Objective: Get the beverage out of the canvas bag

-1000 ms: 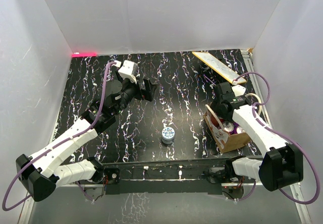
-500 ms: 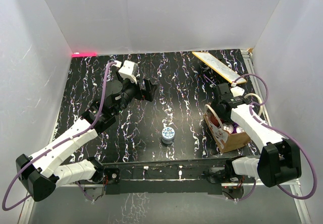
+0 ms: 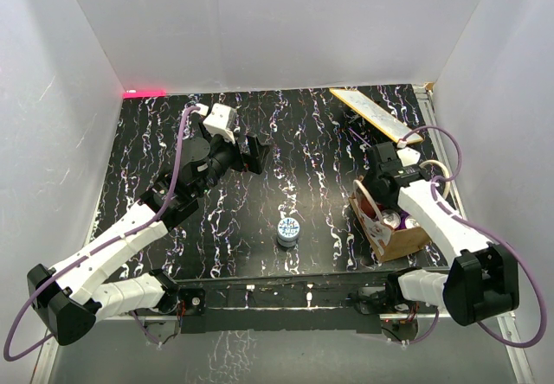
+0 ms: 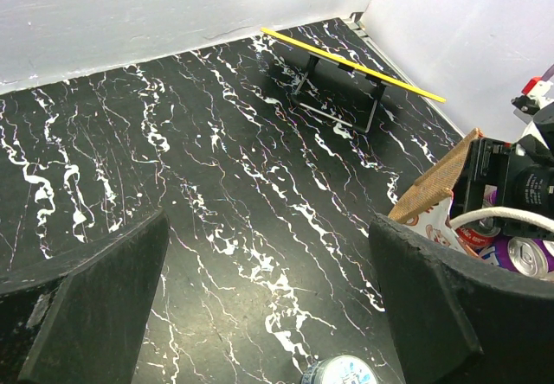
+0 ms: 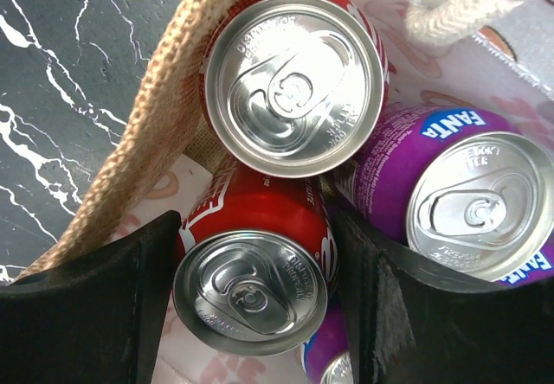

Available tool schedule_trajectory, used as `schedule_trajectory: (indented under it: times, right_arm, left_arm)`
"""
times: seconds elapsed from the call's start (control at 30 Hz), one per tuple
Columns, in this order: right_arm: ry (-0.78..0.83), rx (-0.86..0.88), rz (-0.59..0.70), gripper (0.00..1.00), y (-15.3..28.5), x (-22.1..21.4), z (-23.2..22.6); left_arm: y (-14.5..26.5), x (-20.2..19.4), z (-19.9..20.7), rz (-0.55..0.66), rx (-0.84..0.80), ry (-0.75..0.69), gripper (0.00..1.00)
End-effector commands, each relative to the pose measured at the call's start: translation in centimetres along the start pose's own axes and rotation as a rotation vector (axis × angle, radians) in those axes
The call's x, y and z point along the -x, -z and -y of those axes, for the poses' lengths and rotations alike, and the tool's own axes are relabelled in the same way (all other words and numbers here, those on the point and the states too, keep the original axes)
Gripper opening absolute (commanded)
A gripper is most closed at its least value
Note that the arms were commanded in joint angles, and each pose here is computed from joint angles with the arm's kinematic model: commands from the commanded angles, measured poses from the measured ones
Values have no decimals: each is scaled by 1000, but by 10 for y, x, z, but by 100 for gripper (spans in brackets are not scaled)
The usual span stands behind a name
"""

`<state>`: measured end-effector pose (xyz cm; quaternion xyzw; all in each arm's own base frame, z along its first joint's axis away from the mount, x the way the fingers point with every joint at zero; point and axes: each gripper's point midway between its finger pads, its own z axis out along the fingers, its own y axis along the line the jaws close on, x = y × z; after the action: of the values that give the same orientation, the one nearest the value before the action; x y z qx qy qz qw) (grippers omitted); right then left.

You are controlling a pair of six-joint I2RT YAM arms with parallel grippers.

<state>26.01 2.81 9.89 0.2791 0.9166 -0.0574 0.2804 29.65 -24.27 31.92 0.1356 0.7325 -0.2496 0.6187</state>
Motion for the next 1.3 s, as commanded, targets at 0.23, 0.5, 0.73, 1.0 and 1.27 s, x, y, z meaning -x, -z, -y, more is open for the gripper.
schedule_trajectory:
  times: [0.23,0.5,0.73,1.0,1.27]
  right_arm:
    - [-34,130,138,16,45,45,-18]
    - [-63,171,205,8,68,59,-14]
    - [-146,218,260,8,84,65,-10]
    - [-263,276,374,8,116,86,-1]
    - [-431,366,531,8,161,107,21]
  left_arm:
    - [4,15,6,43,-23,11,97]
    - [5,15,6,45,-22,14,97]
    - [5,15,7,46,-25,17,97]
    - [6,17,6,51,-18,19,97]
    - [9,20,3,59,-1,19,97]
